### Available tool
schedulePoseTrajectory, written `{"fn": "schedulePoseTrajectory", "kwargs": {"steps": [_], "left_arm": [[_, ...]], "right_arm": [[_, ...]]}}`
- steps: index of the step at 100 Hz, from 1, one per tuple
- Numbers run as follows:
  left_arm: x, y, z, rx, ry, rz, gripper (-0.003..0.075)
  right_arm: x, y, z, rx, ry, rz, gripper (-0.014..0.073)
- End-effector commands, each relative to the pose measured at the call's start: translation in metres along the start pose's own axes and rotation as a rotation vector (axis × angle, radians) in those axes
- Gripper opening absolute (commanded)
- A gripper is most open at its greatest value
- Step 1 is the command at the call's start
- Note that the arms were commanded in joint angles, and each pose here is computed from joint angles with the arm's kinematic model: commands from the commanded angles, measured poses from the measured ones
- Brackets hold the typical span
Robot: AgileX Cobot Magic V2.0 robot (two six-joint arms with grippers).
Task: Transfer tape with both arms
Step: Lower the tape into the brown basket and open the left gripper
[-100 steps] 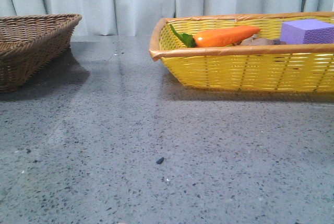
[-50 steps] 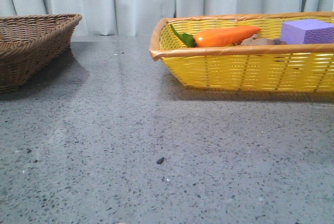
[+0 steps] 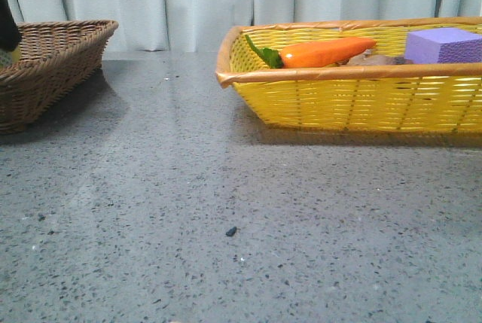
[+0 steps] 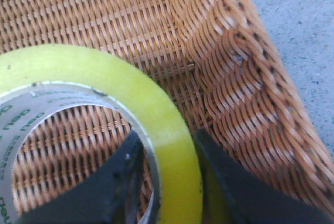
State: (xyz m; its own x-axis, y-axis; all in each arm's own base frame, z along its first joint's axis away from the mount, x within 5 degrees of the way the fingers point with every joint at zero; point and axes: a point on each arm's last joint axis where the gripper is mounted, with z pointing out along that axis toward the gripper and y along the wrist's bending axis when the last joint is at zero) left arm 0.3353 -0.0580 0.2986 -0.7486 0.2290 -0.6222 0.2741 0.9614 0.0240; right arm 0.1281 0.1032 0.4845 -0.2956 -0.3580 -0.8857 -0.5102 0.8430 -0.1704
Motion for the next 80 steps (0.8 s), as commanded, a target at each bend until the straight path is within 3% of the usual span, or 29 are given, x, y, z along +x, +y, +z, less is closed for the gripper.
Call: {"fn": "schedulePoseTrajectory", "kwargs": {"steps": [1,29,53,80], "left_arm": [[-0.015,0.001,-0.013,-0.010,-0.124,-0.009,0.0114],[-0.013,0.001,-0.005,-0.007,-0.103,-0.012,0.0122],[-0.013,0.001,-0.005,0.003,-0.101,-0.025,0.0252],[-0.017,0.000,-0.020,0.000,-0.140,-0.022,0.0249]], "right_arm": [[-0.011,-0.006,-0.009,0.019,-0.114,-0.006,-0.0074],[-0.011,-0.006,-0.009,0.019,-0.114,-0.006,-0.0074],[-0.011,-0.006,-0.009,0.019,-0.114,-0.006,-0.0074],[-0.011,-0.008,-0.014,0.021,-0.127,-0.001,-0.0074]]}}
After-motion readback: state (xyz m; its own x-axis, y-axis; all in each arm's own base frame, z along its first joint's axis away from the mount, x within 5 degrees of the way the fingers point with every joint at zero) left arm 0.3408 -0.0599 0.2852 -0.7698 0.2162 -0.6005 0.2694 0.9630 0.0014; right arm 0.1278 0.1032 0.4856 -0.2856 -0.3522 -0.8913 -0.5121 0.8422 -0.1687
